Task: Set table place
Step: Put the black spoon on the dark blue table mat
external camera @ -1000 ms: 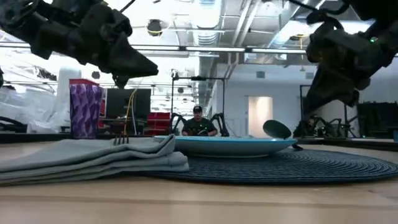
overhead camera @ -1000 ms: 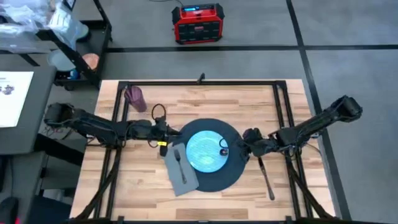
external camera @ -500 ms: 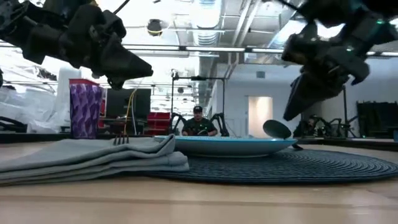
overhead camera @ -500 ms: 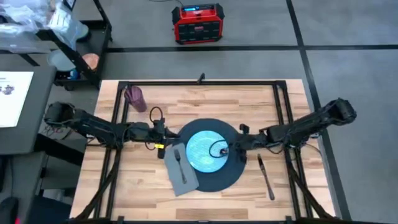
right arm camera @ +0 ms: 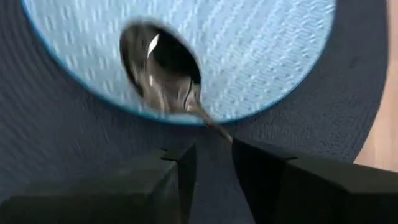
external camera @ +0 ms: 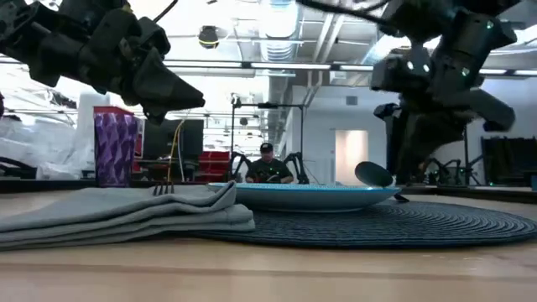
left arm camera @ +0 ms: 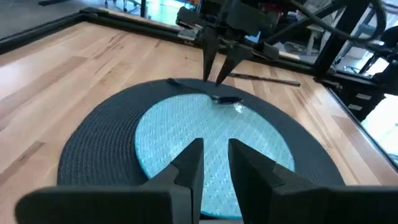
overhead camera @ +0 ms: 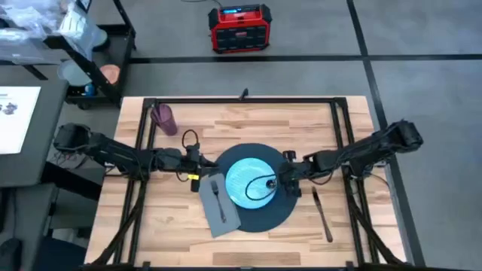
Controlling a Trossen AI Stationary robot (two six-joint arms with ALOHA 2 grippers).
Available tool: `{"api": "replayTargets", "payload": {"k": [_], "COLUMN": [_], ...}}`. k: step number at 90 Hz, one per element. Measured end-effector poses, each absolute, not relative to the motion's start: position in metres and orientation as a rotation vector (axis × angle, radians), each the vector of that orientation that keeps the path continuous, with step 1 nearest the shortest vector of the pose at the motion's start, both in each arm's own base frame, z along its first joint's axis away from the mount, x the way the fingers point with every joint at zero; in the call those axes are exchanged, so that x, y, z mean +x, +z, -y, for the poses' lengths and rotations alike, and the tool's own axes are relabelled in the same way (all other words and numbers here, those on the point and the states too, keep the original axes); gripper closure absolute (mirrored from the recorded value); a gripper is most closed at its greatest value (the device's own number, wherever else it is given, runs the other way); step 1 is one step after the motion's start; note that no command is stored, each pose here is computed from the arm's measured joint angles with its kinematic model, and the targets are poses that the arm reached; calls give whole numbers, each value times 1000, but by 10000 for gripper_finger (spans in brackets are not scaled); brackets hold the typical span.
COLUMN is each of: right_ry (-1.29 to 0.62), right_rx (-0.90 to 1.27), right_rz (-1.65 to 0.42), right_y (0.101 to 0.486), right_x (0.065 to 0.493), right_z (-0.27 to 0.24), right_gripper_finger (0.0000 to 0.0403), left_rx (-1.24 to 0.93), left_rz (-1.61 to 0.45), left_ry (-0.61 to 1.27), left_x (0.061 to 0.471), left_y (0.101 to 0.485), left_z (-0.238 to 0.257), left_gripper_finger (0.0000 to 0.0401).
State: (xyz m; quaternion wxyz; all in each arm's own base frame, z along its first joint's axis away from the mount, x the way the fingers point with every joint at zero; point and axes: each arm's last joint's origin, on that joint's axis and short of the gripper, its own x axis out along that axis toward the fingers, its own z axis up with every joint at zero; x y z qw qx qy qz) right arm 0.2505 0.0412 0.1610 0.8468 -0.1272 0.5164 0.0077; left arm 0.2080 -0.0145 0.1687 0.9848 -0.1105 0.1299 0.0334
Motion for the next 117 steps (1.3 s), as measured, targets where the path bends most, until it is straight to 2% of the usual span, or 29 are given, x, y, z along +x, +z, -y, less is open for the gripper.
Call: {"api": "replayTargets", "payload": {"k": [51,79,99,117], "right_ry": [91,134,176,125], "right_rx": [-463,-440,-419,-439], "right_rz": [-1091,-1091,-1156,-1136], "right_y": [160,159,141,132], "right_x": [256,256,261,269], "right_z": [-24,-21,-18,-17], "right_gripper_finger": [312,312,312,316], "left_rx": [-222,-217,-216,-216], "left_rz": [-263,-282,-282,-282], "left_ry": [68,89,93,94], "left_x": [208,207,207,207], "left_y": [169,166,166,166], "left_z": [14,14,14,14], "left_gripper_finger": [345,345,345,345]}}
